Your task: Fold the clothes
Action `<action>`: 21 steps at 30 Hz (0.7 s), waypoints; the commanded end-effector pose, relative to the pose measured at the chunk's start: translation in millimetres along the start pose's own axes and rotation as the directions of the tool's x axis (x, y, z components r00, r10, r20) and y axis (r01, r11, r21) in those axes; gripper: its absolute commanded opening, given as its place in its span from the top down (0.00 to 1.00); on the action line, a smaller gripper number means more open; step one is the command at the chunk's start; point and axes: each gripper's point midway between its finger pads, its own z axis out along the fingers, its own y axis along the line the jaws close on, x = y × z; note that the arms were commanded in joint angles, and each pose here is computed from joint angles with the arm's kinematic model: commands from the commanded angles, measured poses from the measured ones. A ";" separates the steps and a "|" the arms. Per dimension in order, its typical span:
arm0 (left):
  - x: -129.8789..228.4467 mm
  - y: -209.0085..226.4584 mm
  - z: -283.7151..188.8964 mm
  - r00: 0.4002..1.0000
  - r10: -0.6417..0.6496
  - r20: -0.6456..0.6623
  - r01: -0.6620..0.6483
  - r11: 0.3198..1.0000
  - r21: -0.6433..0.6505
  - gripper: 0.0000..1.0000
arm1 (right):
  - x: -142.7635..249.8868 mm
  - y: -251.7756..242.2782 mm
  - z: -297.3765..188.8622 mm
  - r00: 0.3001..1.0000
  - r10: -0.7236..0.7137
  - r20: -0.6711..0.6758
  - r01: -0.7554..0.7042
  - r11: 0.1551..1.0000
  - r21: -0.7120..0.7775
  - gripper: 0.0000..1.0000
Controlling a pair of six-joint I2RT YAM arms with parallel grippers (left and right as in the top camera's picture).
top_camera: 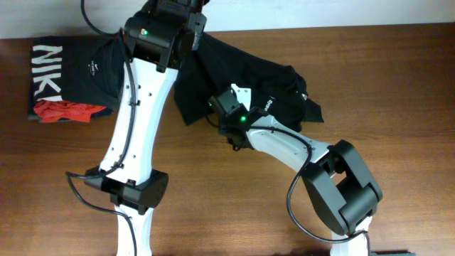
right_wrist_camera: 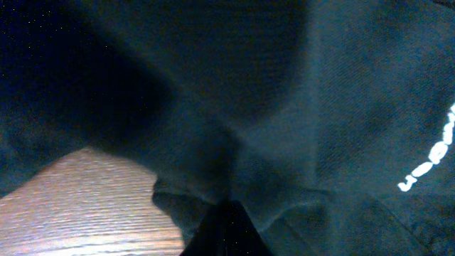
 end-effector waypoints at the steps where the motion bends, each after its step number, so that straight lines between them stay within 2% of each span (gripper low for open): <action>1: -3.5 25.0 -8.7 0.998 -0.064 0.024 0.065 0.998 -0.027 1.00 | 0.8 -12.0 7.9 0.998 0.047 -0.040 -0.048 0.999 -0.005 0.96; 5: -1.9 31.7 -6.5 0.997 -0.072 0.019 0.073 0.997 -0.038 1.00 | 1.6 -18.7 6.0 0.998 0.046 -0.053 -0.045 0.999 0.011 0.96; 9: 0.9 42.8 -2.9 0.996 -0.086 0.012 0.087 0.995 -0.055 1.00 | -16.0 -38.3 -19.9 0.997 0.057 -0.047 -0.056 0.998 0.016 0.96; 13: 5.1 57.7 1.7 0.994 -0.105 0.002 0.105 0.991 -0.078 1.00 | -60.4 -75.3 -80.5 0.997 0.070 0.034 -0.069 0.997 -0.016 0.96; 17: 8.3 69.5 4.0 0.993 -0.121 -0.004 0.120 0.988 -0.095 1.00 | -111.8 -119.8 -167.2 0.976 0.106 0.192 -0.085 0.989 -0.119 0.96; 21: 5.0 75.5 -7.8 0.991 -0.130 0.018 0.131 0.987 -0.098 1.00 | -132.8 -175.3 -250.3 0.938 0.125 0.325 -0.090 0.989 -0.119 0.96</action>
